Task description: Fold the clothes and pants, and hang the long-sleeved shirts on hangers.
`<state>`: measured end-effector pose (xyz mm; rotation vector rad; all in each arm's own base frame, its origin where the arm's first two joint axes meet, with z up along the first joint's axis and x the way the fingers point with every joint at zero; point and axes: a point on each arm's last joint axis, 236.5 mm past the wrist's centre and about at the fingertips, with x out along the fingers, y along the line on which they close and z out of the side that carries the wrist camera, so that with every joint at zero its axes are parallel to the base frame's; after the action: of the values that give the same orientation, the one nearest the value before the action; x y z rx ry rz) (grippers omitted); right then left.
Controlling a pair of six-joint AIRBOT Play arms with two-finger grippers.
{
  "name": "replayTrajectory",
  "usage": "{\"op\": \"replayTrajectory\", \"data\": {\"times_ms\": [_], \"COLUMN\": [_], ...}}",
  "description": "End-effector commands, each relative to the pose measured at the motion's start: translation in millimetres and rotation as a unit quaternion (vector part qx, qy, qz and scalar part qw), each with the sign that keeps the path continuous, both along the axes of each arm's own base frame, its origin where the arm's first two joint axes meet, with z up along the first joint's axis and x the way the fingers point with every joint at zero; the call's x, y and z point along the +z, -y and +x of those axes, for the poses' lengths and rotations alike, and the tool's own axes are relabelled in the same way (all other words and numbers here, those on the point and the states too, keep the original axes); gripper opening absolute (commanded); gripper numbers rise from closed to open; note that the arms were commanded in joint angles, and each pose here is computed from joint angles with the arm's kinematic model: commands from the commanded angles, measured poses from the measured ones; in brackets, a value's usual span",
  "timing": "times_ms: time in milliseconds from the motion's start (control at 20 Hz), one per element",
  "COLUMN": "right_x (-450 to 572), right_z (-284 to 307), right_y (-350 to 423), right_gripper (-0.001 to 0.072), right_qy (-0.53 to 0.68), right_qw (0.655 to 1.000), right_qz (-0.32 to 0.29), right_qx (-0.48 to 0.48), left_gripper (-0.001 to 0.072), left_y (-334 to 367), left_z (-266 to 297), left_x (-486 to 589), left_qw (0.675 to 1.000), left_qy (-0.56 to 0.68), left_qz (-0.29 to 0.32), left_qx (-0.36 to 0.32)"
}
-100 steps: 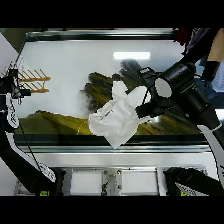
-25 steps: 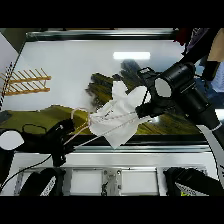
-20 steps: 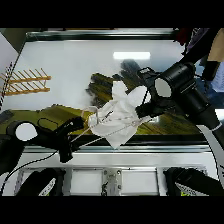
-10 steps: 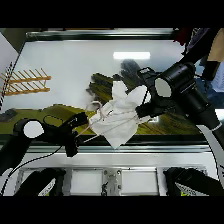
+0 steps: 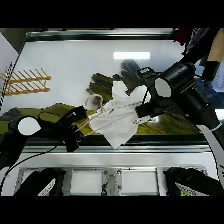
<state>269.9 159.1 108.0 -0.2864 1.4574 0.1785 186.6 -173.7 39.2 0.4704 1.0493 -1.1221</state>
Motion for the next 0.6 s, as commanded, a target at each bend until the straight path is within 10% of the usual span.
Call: {"op": "replayTrajectory", "data": {"times_ms": [0, 550], "right_x": [0, 44], "right_z": [0, 51], "right_y": [1, -7], "right_gripper": [0.0022, 0.0022], "right_qy": [0.000, 0.127], "right_qw": [1.000, 0.991], "right_qz": [-0.001, 0.017], "right_qx": [0.004, 0.048], "left_gripper": [0.0016, 0.0015], "left_y": [8, 31], "left_z": [16, 28], "left_x": [-2, -11], "left_qw": [1.000, 0.997], "left_qy": [-0.022, 0.000], "left_qz": [0.002, -0.039], "left_qx": [-0.002, -0.071]}}
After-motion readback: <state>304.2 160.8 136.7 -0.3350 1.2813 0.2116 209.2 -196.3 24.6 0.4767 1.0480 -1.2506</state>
